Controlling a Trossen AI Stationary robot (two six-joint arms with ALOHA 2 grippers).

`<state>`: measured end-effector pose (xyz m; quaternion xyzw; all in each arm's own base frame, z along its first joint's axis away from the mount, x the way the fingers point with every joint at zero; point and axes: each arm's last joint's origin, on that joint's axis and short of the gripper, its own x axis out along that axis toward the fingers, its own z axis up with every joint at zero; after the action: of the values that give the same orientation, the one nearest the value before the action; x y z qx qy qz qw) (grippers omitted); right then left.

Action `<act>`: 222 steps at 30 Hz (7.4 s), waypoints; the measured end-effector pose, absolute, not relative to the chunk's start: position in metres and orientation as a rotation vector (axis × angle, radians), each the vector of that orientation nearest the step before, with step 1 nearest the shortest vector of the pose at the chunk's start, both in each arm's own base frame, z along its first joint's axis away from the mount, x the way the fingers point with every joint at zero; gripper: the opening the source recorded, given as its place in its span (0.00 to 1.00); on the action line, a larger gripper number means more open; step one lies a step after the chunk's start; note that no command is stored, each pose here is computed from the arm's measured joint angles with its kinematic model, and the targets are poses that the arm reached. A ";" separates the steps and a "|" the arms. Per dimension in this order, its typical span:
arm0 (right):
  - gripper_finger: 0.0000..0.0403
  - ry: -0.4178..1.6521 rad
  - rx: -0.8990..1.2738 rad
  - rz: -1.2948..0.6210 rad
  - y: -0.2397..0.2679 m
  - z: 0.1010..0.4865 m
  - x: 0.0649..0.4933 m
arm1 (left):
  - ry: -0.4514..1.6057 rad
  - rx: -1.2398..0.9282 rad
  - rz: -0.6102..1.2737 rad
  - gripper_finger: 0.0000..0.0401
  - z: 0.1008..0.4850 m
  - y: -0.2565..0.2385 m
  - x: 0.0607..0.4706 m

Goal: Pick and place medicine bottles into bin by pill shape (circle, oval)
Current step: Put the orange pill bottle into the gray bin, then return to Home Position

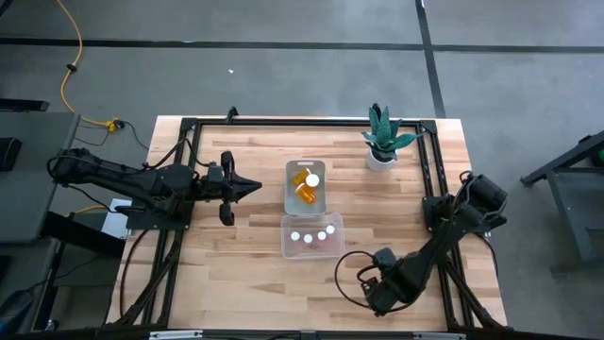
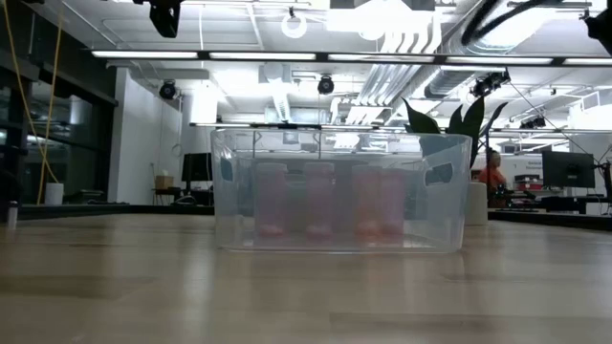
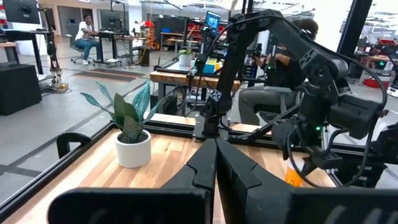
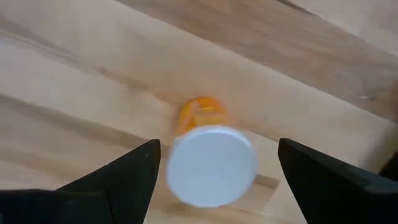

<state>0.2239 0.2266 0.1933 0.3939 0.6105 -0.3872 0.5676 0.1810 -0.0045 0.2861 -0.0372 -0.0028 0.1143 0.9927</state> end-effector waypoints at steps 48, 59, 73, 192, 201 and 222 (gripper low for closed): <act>0.47 0.694 0.057 -0.196 0.056 0.339 0.294 | -0.082 -0.258 0.069 0.00 0.294 -0.009 0.181; 0.47 0.988 -0.072 -0.073 0.013 0.325 0.336 | -0.138 -0.300 0.062 0.00 0.300 -0.009 0.179; 0.47 1.338 -0.139 0.139 -0.015 0.228 0.395 | -0.142 -0.291 0.106 0.00 0.300 -0.007 0.178; 0.00 -0.072 0.439 -0.041 0.006 0.259 0.083 | -0.041 -0.337 0.191 0.00 0.168 0.008 0.099; 0.00 -0.164 0.446 -0.021 0.006 0.229 0.078 | -0.070 -0.339 0.186 0.00 0.170 0.008 0.097; 0.00 -0.058 0.312 -0.032 0.009 0.171 0.096 | -0.076 -0.340 0.181 0.00 0.171 0.008 0.096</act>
<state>0.0965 0.0086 0.1711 0.1555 -0.0289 -0.0158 0.9873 0.0965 0.0077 0.1710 -0.1687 -0.0378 0.0901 0.9808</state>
